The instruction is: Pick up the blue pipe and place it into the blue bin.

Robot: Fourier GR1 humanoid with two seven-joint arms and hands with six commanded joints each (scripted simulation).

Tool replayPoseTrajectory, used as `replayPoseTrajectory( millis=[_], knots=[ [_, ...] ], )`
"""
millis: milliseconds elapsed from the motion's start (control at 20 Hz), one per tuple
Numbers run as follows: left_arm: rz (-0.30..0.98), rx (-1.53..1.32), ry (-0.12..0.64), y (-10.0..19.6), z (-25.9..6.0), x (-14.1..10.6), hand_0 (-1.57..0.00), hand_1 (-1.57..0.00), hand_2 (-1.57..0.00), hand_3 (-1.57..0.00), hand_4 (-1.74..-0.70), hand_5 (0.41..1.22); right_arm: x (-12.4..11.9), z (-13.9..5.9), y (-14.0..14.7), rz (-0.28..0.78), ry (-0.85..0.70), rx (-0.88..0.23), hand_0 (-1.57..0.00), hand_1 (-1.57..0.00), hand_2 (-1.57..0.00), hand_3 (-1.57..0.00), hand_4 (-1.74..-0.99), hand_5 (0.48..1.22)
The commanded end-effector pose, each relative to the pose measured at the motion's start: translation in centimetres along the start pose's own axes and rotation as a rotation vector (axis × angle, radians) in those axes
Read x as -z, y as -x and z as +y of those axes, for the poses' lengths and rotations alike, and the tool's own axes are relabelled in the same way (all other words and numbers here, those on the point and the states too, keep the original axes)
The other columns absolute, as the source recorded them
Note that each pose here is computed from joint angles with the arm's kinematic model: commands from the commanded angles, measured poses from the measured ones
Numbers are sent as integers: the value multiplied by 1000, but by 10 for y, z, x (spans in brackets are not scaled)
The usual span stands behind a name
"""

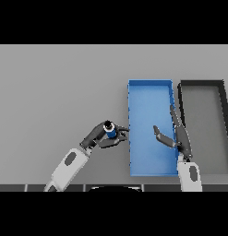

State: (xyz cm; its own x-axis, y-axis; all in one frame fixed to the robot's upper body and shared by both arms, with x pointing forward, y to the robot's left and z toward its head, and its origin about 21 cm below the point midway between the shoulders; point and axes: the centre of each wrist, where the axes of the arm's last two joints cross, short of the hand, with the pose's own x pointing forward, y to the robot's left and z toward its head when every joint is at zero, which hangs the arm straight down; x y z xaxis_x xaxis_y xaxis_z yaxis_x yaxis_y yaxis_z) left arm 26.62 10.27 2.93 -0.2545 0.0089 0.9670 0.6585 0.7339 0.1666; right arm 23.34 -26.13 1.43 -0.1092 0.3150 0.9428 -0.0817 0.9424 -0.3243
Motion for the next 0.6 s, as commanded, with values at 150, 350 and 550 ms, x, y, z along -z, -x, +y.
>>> replayPoseTrajectory(
  millis=[150, 350, 550],
  knots=[
    [-27, -1, 46, -18, -6, 9, -1562, -1563, -1564, -1564, -1467, 1218, -3, -5, 4, -11, 9, -15, 1, 1, 1, 1, -1161, 644],
    [-8, 9, 59, -20, -4, 11, -1567, -1568, -1568, -1568, -1466, 1220, -5, -4, 4, -23, 24, -21, 1, 1, 1, 1, -1145, 643],
    [9, 13, 57, -16, -6, 13, -1569, -1570, -1570, -1570, -1466, 1220, -34, 7, -4, -24, 121, -56, 1, 1, 1, 1, -1166, 643]
  ],
)
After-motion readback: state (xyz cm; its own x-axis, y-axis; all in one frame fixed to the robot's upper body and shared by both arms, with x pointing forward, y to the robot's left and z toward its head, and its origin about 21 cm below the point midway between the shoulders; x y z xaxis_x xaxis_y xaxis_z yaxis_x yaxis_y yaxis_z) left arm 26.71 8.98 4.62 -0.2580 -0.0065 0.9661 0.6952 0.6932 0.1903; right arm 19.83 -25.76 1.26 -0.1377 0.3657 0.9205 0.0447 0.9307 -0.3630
